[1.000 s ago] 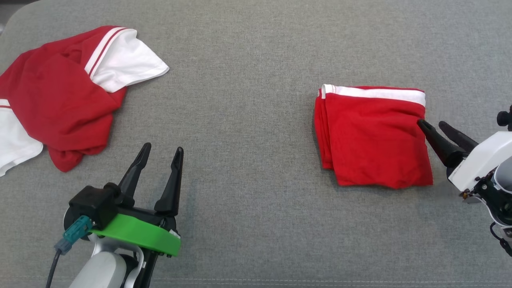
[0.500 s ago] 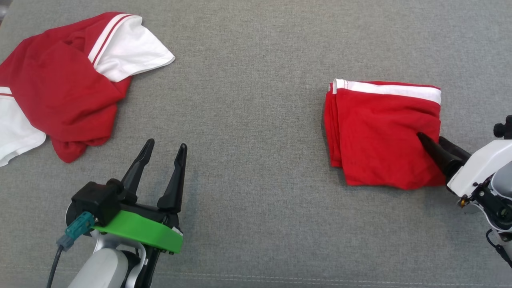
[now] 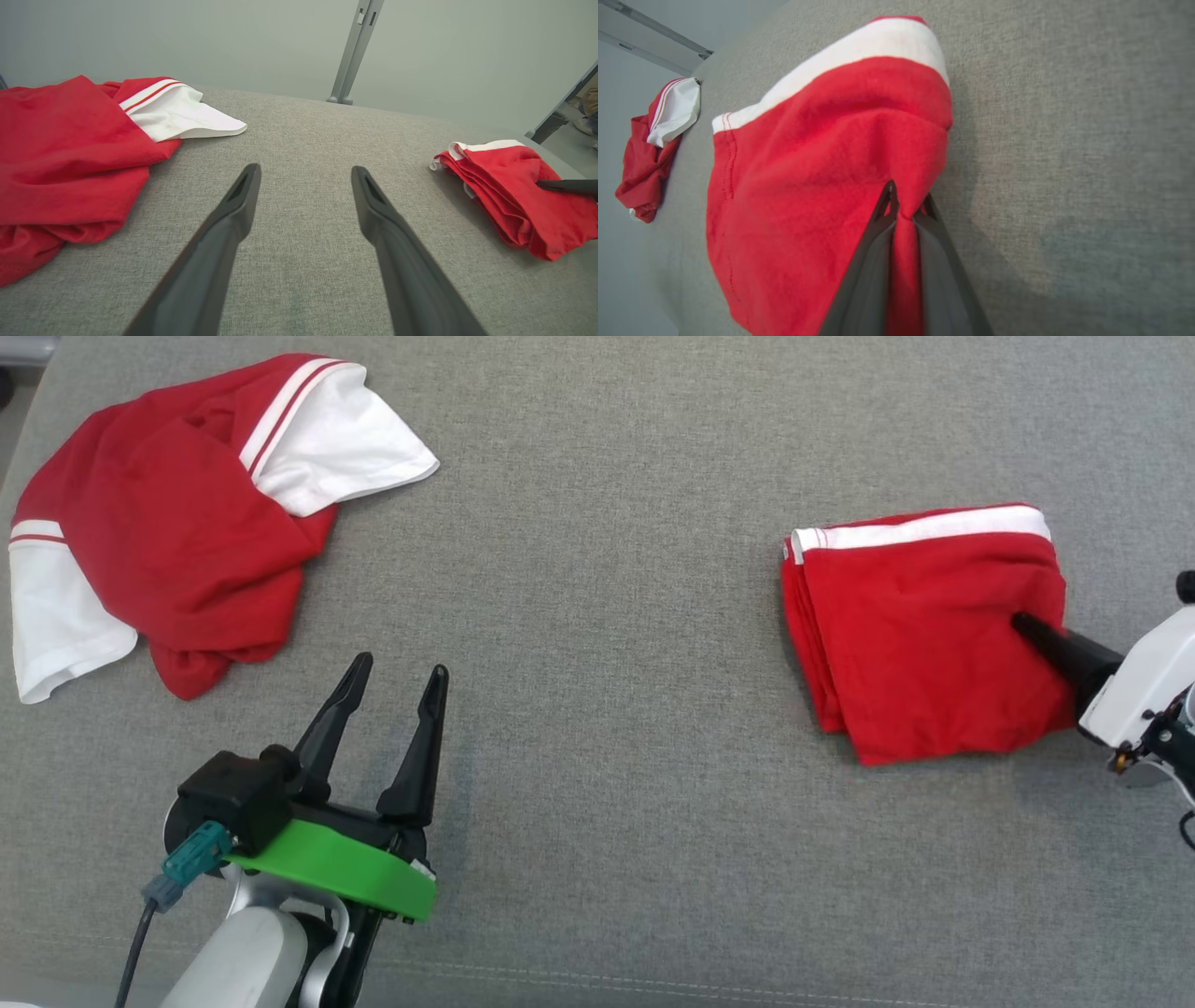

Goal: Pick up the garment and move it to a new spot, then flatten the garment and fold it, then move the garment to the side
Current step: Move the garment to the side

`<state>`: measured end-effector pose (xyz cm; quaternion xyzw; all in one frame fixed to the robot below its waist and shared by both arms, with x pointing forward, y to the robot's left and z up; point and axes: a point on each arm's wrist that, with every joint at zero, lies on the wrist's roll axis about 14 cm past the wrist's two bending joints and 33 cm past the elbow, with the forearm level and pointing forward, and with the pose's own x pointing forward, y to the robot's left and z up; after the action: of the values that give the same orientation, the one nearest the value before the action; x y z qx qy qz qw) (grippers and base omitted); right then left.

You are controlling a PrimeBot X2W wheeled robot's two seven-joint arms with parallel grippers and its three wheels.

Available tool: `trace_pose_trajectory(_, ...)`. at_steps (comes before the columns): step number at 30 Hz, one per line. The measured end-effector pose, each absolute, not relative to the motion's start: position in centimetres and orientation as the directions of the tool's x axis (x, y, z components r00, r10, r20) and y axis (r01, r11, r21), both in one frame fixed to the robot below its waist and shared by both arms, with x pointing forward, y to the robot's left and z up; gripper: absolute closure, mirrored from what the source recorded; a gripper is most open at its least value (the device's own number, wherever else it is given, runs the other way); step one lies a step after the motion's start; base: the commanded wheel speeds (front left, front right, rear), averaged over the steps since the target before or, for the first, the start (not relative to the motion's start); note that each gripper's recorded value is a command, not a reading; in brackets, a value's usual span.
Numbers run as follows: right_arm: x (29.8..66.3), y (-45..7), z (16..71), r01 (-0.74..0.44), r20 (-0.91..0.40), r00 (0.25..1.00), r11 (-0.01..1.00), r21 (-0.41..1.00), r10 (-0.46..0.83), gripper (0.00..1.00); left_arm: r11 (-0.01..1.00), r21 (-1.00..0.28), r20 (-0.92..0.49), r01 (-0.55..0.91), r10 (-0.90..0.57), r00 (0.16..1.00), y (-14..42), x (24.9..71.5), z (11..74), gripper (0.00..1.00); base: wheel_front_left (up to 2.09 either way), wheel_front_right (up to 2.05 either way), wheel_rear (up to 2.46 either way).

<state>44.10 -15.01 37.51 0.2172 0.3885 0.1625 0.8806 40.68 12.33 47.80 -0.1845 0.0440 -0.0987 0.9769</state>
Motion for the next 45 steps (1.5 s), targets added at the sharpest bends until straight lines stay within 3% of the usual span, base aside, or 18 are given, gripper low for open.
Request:
trace_pose_trajectory(10, 46.8, -16.5, 38.8, -0.178, -0.648, 0.643, 0.902, 0.392, 0.409, 1.00, 0.911, -0.372, -0.053, 0.176, -0.210, 0.976, 12.3, 40.7, 47.7, 0.00, 0.00, 0.00, 0.00)
trace_pose_trajectory(21, 46.6, -15.8, 38.8, -0.173, -0.642, 0.643, 0.895, 0.411, 0.418, 1.00, 0.905, -0.369, -0.047, 0.211, -0.245, 0.968, 11.4, 41.7, 47.4, 0.00, 0.00, 0.00, 0.00)
trace_pose_trajectory(33, 46.0, -21.4, 39.2, -0.043, -0.661, 0.697, 0.937, 0.348, 0.277, 1.00, 0.854, -0.378, -0.028, 0.356, -0.395, 0.918, 6.8, 43.7, 47.6, 0.00, 0.00, 0.00, 0.00)
trace_pose_trajectory(45, 49.9, -30.3, 41.7, 0.113, -0.616, 0.787, 0.976, 0.188, 0.028, 1.00, 0.753, -0.390, 0.001, 0.530, -0.575, 0.818, 0.6, 46.2, 47.3, 0.00, 0.00, 0.00, 0.00)
